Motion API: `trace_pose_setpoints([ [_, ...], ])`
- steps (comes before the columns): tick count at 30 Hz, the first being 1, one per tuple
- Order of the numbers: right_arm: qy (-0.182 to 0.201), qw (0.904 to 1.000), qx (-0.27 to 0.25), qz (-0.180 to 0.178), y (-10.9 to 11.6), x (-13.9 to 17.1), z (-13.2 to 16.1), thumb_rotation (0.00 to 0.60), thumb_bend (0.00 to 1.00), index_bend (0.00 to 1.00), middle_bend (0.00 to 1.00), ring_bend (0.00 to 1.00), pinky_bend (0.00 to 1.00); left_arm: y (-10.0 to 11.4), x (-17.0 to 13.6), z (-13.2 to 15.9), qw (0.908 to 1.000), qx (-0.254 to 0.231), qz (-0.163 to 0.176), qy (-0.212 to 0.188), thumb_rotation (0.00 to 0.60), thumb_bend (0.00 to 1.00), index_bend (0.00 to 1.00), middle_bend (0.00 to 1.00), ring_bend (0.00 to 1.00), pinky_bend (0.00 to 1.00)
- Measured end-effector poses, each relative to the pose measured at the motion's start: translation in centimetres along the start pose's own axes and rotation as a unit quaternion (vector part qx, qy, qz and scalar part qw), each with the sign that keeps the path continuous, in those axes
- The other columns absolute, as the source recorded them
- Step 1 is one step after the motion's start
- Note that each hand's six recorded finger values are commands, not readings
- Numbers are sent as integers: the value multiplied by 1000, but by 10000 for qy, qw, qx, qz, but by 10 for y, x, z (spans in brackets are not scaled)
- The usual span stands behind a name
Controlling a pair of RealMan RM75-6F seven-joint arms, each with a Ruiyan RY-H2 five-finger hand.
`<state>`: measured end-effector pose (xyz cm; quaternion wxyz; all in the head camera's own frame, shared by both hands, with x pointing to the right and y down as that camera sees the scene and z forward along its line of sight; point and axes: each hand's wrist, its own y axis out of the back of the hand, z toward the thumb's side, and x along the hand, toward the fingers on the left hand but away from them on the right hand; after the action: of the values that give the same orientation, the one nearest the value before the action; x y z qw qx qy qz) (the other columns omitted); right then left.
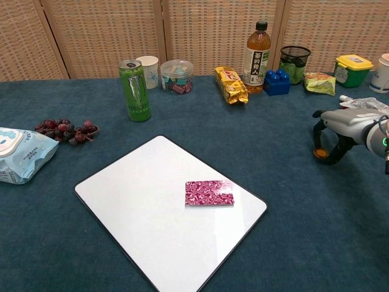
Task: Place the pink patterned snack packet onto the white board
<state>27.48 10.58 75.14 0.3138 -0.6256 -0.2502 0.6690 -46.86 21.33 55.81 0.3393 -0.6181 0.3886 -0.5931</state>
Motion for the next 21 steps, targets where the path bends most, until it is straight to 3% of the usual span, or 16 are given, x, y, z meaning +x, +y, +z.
trace_pose_setpoints([
  [9,354,9992,-185,-51,14,13,23,600,414,634,5,0,0,1,-1,1,10000,-16,3,-32,600,0,0,0,0,0],
  [15,1082,9936,-316,-30,30,44,72,600,414,634,5,0,0,1,-2,3,10000,-21,1,-72,600,0,0,0,0,0],
  [21,1827,9831,-3,-136,42,79,132,600,414,634,5,0,0,1,-3,3,9999,-32,12,-97,600,0,0,0,0,0],
])
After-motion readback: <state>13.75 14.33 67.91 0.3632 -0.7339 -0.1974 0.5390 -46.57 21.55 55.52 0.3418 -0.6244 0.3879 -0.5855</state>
